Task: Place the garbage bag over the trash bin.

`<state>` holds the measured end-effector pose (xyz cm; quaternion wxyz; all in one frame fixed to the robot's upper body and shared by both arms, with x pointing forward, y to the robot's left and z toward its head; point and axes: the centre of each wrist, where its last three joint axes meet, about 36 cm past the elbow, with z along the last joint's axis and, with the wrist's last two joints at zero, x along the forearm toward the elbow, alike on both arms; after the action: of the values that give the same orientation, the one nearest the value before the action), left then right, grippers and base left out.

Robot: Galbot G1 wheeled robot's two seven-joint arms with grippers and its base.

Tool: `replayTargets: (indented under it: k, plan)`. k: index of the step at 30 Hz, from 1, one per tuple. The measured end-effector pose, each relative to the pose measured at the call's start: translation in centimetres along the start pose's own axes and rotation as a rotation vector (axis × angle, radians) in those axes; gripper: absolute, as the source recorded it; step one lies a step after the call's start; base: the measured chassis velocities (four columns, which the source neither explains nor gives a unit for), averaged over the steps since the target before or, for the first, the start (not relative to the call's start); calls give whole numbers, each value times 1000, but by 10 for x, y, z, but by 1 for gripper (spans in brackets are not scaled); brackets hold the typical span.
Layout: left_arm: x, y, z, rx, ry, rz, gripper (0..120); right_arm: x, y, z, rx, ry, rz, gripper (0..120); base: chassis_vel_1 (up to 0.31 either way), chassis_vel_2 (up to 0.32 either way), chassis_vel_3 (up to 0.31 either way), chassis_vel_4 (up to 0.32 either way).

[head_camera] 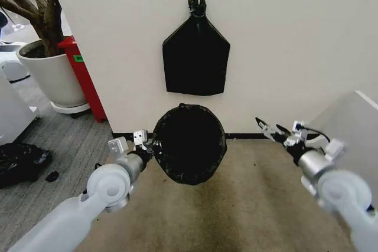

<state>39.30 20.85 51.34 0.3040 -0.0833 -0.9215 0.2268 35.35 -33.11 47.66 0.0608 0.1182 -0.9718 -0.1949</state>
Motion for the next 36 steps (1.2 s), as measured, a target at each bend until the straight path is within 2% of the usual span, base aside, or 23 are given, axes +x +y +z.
replayTargets:
  k: [1, 4, 8, 11, 13, 20, 29, 36]
  plan:
    - [0, 0, 0, 0, 0, 0, 0, 0, 0, 0, 0, 0, 0, 100, 0, 0, 0, 0]
    - [-9, -14, -2, 40, 122, -49, 0, 19, 14, 23, 66, -32, 2, 100, 0, 0, 0, 0]
    - [-24, -30, -8, 40, 206, -108, 0, 36, 27, 48, 128, -75, 15, 100, 0, 0, 0, 0]
    - [-29, -35, -10, 35, 232, -142, 0, 40, 29, 54, 149, -93, 18, 100, 0, 0, 0, 0]
    - [-40, -49, -15, 42, 285, -180, 0, 48, 32, 65, 197, -141, 32, 100, 0, 0, 0, 0]
    - [-63, -70, -11, 43, 340, -209, 0, 58, 36, 70, 224, -206, 73, 100, 0, 0, 0, 0]
    - [-102, -93, 19, -7, 379, -249, 0, 59, 40, 69, 216, -227, 95, 100, 0, 0, 0, 0]
    - [-120, -95, 31, -30, 394, -280, 0, 58, 38, 66, 220, -236, 100, 100, 0, 0, 0, 0]
